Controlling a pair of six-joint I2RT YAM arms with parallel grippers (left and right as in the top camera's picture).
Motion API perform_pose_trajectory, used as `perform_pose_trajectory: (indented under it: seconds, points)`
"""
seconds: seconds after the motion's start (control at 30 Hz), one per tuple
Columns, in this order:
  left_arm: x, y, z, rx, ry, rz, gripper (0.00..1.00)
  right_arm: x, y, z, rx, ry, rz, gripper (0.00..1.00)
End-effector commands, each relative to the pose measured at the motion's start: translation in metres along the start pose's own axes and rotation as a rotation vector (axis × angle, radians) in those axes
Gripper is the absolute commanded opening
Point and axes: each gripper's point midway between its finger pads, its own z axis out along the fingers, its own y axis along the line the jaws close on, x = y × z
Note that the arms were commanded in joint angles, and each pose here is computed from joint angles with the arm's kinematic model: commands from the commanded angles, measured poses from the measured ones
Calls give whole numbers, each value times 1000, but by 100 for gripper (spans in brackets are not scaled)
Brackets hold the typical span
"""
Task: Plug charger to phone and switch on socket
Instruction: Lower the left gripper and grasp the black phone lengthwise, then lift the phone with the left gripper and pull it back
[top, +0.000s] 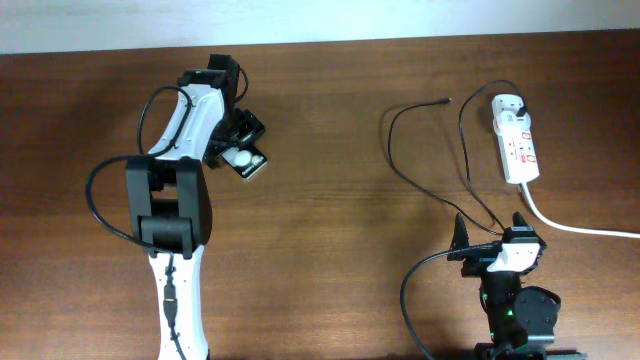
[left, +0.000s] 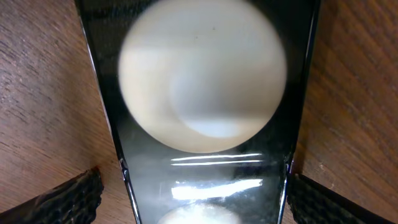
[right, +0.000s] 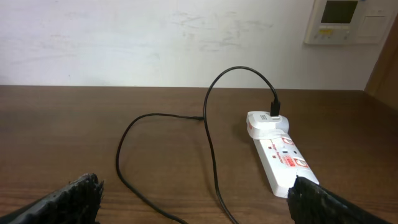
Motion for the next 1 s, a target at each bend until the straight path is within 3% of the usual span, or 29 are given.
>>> perform_pose_trajectory:
  seconds: [0.0, 0.57, 0.83, 0.97]
  points:
    - [29, 31, 93, -121, 152, -9, 99, 3, 2, 0, -11, 3, -6, 99]
    - [23, 33, 94, -109, 150, -107, 99, 3, 2, 0, -11, 3, -6, 99]
    - [24, 33, 94, -102, 159, -109, 75, 3, 2, 0, -11, 3, -6, 99]
    - [28, 36, 93, -117, 174, -109, 70, 3, 2, 0, -11, 3, -6, 99]
